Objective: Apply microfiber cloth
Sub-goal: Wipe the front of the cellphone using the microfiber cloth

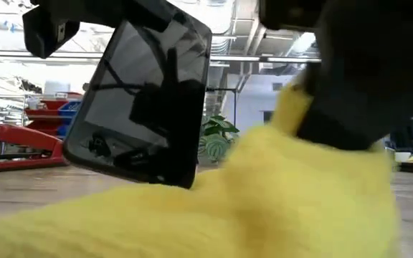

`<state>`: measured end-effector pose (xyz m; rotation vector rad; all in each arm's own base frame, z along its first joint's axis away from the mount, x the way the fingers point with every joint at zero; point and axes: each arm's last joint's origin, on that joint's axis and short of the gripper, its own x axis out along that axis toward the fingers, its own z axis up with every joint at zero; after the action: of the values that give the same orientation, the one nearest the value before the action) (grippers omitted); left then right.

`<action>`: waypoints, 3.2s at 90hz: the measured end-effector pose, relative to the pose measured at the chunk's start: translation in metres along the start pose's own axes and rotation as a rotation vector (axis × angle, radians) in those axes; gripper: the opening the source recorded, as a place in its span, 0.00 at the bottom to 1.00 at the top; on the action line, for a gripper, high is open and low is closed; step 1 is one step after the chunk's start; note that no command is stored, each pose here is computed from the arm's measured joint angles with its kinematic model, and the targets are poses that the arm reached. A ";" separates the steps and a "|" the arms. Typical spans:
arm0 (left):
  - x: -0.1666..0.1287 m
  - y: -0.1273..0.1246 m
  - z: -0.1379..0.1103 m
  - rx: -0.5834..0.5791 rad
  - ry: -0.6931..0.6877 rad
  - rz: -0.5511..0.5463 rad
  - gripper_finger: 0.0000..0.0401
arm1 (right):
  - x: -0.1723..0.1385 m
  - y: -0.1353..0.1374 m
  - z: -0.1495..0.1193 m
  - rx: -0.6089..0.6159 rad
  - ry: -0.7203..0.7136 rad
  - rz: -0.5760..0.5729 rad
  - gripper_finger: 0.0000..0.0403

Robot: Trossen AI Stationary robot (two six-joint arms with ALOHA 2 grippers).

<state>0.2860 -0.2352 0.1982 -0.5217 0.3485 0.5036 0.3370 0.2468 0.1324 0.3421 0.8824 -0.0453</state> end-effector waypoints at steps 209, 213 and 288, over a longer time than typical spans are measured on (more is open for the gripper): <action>-0.018 0.014 0.049 0.069 0.119 0.088 0.02 | -0.031 0.005 0.038 -0.264 -0.172 0.081 0.58; -0.020 0.015 0.051 0.059 0.120 0.094 0.02 | -0.018 -0.003 0.042 -0.245 -0.161 0.084 0.57; -0.038 0.026 0.029 -0.162 0.181 0.139 0.02 | -0.011 -0.010 0.041 0.124 -0.322 -0.098 0.00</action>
<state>0.2458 -0.2139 0.2284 -0.7054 0.5226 0.6245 0.3593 0.2230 0.1619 0.3949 0.5777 -0.2406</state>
